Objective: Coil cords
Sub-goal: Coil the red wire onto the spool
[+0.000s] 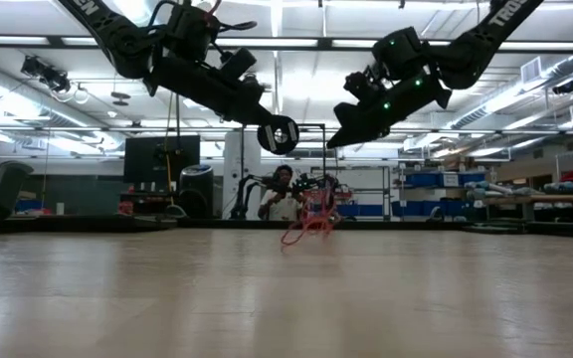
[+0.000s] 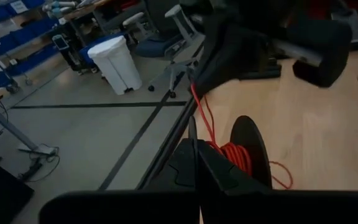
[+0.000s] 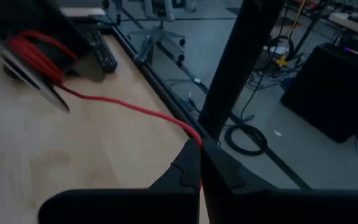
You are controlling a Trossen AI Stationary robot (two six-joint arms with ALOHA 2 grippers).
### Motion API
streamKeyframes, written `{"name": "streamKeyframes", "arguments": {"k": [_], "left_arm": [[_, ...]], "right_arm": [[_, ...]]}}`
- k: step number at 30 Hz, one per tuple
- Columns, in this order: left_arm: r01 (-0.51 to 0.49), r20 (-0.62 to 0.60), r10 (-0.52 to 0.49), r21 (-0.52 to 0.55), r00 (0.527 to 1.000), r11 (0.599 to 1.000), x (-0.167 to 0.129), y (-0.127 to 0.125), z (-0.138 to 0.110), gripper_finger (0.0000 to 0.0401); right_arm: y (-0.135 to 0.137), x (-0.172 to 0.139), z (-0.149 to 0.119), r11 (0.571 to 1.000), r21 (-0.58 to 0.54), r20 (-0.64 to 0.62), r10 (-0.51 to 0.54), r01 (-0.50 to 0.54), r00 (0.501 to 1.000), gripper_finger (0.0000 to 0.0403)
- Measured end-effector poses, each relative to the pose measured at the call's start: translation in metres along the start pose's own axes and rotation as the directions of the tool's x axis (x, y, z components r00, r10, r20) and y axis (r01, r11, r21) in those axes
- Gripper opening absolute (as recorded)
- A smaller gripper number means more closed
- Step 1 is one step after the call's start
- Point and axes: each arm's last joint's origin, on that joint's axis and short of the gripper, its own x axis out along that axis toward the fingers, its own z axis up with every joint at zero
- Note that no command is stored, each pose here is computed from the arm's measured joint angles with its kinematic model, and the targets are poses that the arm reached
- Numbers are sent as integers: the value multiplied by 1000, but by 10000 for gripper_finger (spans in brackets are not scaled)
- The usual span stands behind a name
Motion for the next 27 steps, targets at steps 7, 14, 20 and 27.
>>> {"name": "streamKeyframes", "arguments": {"k": [7, 14, 20, 27], "left_arm": [[7, -19, -6, 28, 1000, 1000, 0, -1, -2, 0], [-38, -52, 42, 76, 998, 996, 0, 1, -4, 0], [-41, -51, 45, 76, 998, 996, 0, 1, -3, 0], [-45, -43, 48, 65, 998, 997, 0, 1, -2, 0]], "right_arm": [[4, -8, 10, 1000, -12, 35, -12, 12, 999, 0], [13, -17, 22, 1000, -12, 106, -3, 4, 994, 0], [32, -22, 33, 999, -13, 208, 44, -42, 977, 0], [43, -26, 37, 997, -20, 243, 76, -73, 967, 0]]}}
